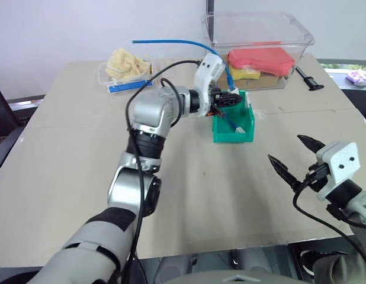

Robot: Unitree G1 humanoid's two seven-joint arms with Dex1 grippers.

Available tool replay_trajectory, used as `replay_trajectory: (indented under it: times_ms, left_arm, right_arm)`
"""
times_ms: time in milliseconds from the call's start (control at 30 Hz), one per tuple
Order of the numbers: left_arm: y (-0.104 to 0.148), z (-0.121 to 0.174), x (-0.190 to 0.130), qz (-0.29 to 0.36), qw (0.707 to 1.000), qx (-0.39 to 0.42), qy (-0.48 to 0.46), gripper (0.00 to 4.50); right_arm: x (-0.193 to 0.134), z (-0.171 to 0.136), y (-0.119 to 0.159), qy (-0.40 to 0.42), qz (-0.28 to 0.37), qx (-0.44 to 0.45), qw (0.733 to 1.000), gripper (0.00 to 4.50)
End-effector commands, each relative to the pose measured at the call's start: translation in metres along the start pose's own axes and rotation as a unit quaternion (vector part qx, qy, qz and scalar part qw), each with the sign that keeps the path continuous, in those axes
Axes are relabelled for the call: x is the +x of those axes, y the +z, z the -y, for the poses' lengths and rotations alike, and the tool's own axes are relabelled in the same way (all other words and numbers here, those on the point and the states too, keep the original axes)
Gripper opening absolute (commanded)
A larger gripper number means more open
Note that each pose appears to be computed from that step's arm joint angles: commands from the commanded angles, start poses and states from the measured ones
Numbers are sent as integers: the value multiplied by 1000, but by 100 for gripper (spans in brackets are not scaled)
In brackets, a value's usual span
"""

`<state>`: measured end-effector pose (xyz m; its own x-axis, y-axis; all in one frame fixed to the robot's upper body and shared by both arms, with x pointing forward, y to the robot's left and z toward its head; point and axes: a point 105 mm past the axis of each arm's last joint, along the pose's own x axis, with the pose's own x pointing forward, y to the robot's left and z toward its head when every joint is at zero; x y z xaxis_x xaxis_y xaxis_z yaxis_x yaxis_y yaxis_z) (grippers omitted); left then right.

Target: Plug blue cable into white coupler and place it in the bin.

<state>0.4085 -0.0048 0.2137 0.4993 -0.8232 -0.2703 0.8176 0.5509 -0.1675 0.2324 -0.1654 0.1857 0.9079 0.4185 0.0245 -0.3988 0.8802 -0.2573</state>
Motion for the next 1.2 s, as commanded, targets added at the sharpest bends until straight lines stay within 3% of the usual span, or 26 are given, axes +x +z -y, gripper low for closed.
replay_trajectory:
  times_ms: [33, 167, 233, 300, 500, 667, 733, 967, 1200]
  left_arm:
    - [10, -7, 13, -4, 999, 14, 36, 88]
    - [16, -8, 13, -8, 999, 22, 38, 274]
    - [18, -8, 8, -7, 1000, 6, 30, 340]
    - [19, -8, 1, -7, 1000, -2, 20, 447]
    - [20, -7, -40, 12, 1000, 3, -8, 447]
    - [20, 9, -85, 119, 983, 127, -53, 447]
    - [7, 13, -102, 126, 976, 165, -63, 447]
    - [-66, 9, -150, 75, 980, 172, -73, 447]
    - [-128, -8, -204, -1, 992, 124, -25, 447]
  right_arm:
    - [-3, -3, 19, -10, 39, -16, 999, 446]
    - [-5, -2, 20, -13, 39, -17, 999, 450]
    - [-6, -2, 19, -12, 37, -18, 999, 450]
    - [-5, -3, 18, -9, 36, -18, 999, 450]
    - [1, -3, 18, 5, 40, -18, 999, 450]
    - [1, 4, 13, 26, 33, -21, 999, 450]
    - [-1, 9, 9, 35, 26, -21, 999, 450]
    - [-24, 31, -17, 72, -36, -38, 996, 450]
    - [-58, 52, -43, 106, -110, -38, 988, 450]
